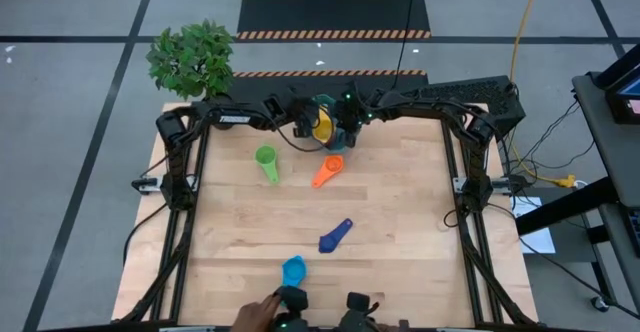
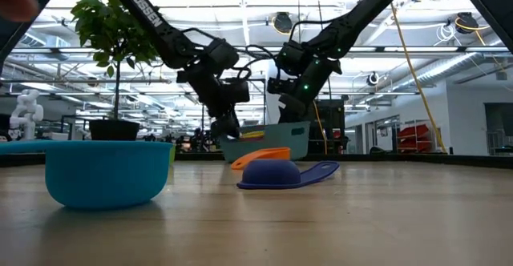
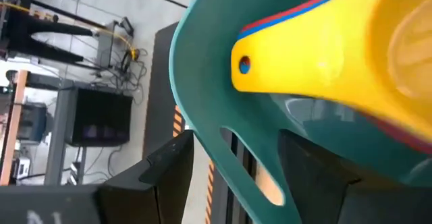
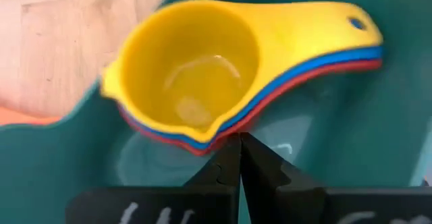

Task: Nest measuring cups in basket
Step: Stack the yellow measuring cup on top of the blue measuring cup in the blue bin

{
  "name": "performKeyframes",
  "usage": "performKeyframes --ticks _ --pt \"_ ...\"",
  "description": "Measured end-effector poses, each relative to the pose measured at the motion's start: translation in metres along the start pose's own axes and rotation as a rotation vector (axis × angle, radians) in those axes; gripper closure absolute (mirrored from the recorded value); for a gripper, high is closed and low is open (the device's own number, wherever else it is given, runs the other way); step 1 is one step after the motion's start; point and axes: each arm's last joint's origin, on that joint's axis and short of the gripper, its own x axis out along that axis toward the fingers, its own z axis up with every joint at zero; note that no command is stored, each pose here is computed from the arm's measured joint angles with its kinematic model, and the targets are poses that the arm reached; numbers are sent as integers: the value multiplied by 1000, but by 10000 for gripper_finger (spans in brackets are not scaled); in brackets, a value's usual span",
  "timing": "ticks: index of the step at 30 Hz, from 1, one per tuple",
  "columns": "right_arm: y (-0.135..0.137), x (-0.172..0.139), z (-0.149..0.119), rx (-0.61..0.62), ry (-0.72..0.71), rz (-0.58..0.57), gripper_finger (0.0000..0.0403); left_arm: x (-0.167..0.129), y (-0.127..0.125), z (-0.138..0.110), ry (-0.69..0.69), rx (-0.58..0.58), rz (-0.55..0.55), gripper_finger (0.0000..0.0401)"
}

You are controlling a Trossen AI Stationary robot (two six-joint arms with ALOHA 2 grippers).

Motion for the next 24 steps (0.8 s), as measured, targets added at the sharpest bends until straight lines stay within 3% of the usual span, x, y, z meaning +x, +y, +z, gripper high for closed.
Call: performKeyframes --ticks 9,15,19,24 --pt "-1 0 0 -6 -1 -2 402 -4 -7 8 -5 27 1 185" --pt "-3 0 3 -59 -31 -24 402 -12 -26 17 23 30 -76 185" --pt "-5 -1 4 -72 -26 -98 402 -21 -36 24 40 28 -118 185" --pt "-5 -9 4 -67 13 -130 402 -42 -28 38 44 8 -9 185"
